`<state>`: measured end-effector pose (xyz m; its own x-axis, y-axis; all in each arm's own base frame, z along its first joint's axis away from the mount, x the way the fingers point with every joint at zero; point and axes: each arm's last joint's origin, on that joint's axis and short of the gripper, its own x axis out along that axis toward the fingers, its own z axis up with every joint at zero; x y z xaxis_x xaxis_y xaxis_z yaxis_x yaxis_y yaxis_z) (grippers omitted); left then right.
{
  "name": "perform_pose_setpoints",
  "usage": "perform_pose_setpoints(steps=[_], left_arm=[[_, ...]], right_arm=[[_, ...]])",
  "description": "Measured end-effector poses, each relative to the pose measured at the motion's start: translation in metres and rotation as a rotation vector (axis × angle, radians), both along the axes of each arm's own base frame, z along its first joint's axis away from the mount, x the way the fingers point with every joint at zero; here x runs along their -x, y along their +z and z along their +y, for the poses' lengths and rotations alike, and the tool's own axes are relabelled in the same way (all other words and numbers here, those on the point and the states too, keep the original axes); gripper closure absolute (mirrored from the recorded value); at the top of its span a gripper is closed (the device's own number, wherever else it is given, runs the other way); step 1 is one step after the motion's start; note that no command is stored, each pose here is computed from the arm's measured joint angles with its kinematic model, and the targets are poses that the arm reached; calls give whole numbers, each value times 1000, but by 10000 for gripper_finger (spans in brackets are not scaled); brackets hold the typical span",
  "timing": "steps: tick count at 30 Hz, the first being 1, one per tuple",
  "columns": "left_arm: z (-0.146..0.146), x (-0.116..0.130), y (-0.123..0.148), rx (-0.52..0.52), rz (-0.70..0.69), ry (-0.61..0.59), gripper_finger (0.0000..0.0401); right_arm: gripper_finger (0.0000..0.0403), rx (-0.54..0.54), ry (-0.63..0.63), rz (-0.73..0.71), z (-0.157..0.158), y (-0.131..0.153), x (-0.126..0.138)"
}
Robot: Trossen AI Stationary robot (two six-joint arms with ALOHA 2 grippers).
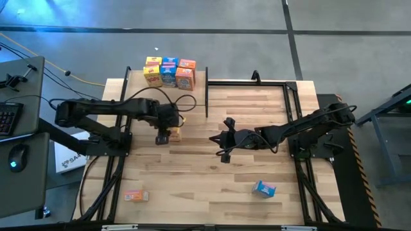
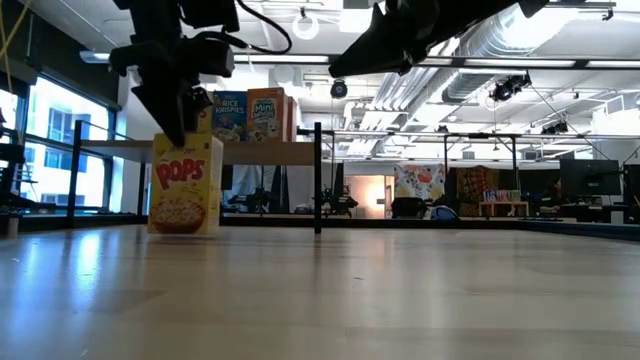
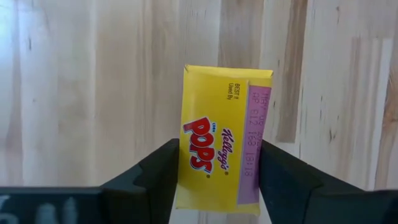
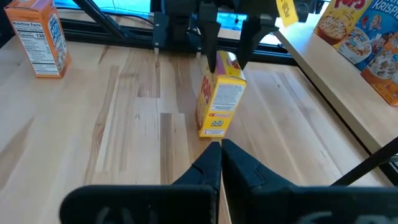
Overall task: Stack cereal on shelf
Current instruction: Put the yellow cereal box on the shelf aligned with other yellow cereal boxes
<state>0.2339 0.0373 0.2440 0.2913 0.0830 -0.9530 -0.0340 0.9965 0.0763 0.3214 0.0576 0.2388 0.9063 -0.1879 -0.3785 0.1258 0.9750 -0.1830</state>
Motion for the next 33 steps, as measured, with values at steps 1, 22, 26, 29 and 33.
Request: perform_pose_setpoints(steps=[1, 22, 26, 29, 33], left_arm=[[0, 2, 2, -3, -4, -6, 220], [40, 68, 135, -288, 60, 83, 222], [53, 75, 146, -324, 46, 106, 222], [60, 79, 148, -324, 52, 121, 222], [68, 84, 148, -310, 54, 139, 222]], right_arm=[[402, 0, 0, 0, 0, 0, 0], [402, -10, 25, 5, 1, 0, 0], [402, -10, 25, 9, 1, -1, 0], [402, -10, 25, 9, 1, -1, 0], [402, -12, 29, 9, 1, -1, 0]])
